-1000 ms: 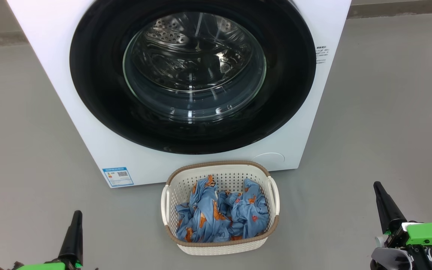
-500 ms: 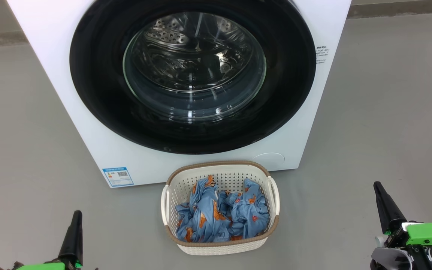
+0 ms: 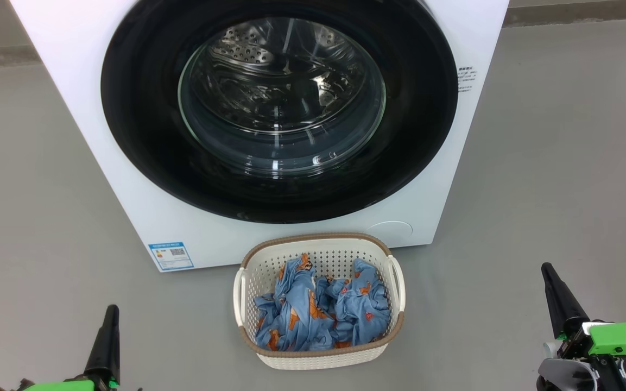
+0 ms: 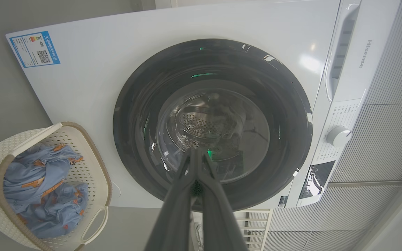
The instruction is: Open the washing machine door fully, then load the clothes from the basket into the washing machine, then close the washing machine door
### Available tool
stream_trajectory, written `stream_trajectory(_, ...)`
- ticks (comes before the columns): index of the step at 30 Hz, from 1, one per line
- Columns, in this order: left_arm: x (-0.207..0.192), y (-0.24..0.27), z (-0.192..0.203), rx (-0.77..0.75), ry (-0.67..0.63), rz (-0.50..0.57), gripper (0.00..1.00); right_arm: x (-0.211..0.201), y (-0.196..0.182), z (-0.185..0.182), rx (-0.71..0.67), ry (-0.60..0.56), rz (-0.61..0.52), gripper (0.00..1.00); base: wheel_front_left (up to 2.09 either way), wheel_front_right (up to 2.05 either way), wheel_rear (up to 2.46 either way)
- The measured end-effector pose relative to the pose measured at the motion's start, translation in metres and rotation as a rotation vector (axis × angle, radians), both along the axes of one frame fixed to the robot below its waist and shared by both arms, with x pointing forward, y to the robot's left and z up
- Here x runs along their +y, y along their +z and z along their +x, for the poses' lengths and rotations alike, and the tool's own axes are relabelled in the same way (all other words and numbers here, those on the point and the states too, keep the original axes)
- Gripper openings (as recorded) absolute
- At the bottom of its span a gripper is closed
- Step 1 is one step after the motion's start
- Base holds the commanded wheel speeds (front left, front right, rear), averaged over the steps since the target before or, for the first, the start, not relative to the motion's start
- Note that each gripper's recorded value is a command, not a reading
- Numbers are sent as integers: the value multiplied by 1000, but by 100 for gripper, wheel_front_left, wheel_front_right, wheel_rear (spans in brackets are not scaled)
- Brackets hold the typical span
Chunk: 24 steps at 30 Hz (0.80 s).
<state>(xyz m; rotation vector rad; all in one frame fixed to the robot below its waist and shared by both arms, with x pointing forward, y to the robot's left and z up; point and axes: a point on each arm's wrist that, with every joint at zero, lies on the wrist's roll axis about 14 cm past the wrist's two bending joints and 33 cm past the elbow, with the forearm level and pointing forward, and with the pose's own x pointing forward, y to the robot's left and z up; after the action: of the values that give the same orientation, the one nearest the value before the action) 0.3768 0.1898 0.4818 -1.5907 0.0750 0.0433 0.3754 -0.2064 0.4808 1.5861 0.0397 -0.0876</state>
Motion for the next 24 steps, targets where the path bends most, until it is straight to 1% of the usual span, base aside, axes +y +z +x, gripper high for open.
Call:
stream_trajectory(11,0,0,0,0,0,0,0,0,0,0,0,0,0,0,0,0,0)
stream_trajectory(12,0,-2,-1,6,0,0,100,1,-2,-1,6,3,2,100,0,0,0)
stream_trajectory(13,0,-2,-1,6,0,0,100,1,-2,-1,6,3,2,100,0,0,0)
stream_trajectory(18,-5,-30,-16,90,1,-20,100,6,-34,-18,102,0,29,100,0,0,0)
stream_trajectory(24,-3,-29,-16,90,9,-14,100,6,-34,-18,104,-6,23,100,0,0,0)
